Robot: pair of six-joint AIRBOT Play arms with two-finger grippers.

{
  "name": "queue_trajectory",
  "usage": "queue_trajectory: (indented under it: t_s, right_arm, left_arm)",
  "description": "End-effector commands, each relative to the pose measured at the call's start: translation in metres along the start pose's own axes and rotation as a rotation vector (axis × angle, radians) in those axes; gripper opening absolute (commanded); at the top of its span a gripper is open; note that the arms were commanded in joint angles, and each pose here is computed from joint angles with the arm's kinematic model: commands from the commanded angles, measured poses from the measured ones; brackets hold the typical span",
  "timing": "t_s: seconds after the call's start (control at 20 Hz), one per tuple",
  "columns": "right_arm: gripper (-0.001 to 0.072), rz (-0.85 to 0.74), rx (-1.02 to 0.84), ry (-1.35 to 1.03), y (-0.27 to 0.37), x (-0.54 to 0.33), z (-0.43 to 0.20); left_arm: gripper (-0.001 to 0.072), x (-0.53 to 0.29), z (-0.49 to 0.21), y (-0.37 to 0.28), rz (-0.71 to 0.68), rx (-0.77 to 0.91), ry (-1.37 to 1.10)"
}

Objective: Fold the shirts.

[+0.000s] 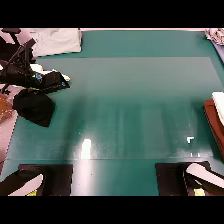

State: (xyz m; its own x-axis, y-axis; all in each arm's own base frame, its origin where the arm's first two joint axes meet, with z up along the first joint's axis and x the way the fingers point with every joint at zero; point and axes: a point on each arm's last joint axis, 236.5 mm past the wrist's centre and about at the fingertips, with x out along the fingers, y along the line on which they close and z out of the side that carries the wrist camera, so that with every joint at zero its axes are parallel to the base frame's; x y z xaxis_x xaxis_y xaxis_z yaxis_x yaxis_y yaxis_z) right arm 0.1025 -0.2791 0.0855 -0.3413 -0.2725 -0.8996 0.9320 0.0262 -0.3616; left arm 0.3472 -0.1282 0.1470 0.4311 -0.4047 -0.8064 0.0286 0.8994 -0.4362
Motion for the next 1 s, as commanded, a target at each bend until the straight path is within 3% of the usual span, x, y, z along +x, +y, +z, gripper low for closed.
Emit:
queue_trajectory:
  t_s: [0.0, 0.05, 0.25, 0.35, 0.45, 0.5, 0.55, 0.6, 0.7, 0.8, 0.85, 0.95]
  right_arm:
    - [0.0484, -0.061, -0.012, 0.008, -0.027, 0.025, 0.004]
    - [0.0679, -0.064, 0.003, 0.018, -0.032, 0.027, 0.004]
    - [0.0702, 0.035, 0.023, -0.120, -0.026, -0.005, 0.043]
    - [0.0694, 0.321, -0.026, -0.305, 0.030, -0.066, 0.076]
    - [0.0565, 0.766, -0.159, -0.527, 0.106, -0.169, 0.077]
    - [0.0539, 0.980, -0.274, -0.605, 0.139, -0.224, 0.055]
    - [0.0539, 1.188, -0.416, -0.661, 0.167, -0.278, 0.017]
    - [0.0536, 1.335, -0.570, -0.697, 0.184, -0.316, -0.024]
    - [0.0396, 1.485, -0.952, -0.675, 0.203, -0.341, -0.129]
    - [0.0337, 1.526, -1.257, -0.558, 0.208, -0.324, -0.228]
    - [0.0240, 1.536, -1.376, -0.500, 0.205, -0.308, -0.269]
    - [0.0184, 1.555, -1.544, -0.439, 0.197, -0.279, -0.334]
  left_arm:
    - [0.0663, 0.000, 0.001, 0.000, 0.001, 0.001, -0.004]
    - [0.0663, 0.000, 0.001, 0.000, 0.001, 0.001, -0.004]
    - [0.0663, 0.000, 0.001, 0.000, 0.001, 0.012, -0.005]
    - [0.0663, 0.000, 0.002, 0.001, 0.002, 0.030, -0.010]
    - [0.0661, 0.000, 0.006, 0.000, 0.001, 0.062, -0.027]
    - [0.0536, -0.001, 0.010, 0.002, 0.011, 0.091, -0.040]
    - [0.0292, -0.001, 0.014, 0.001, 0.009, 0.137, -0.061]
    - [0.0137, -0.003, 0.018, 0.000, 0.007, 0.167, -0.080]
    - [0.0104, -0.013, 0.016, -0.002, -0.001, 0.180, -0.133]
    - [0.0104, -0.027, 0.010, -0.001, -0.014, 0.180, -0.247]
    - [0.0104, -0.032, 0.002, 0.003, -0.019, 0.177, -0.300]
    - [0.0105, -0.036, -0.024, 0.013, -0.025, 0.173, -0.365]
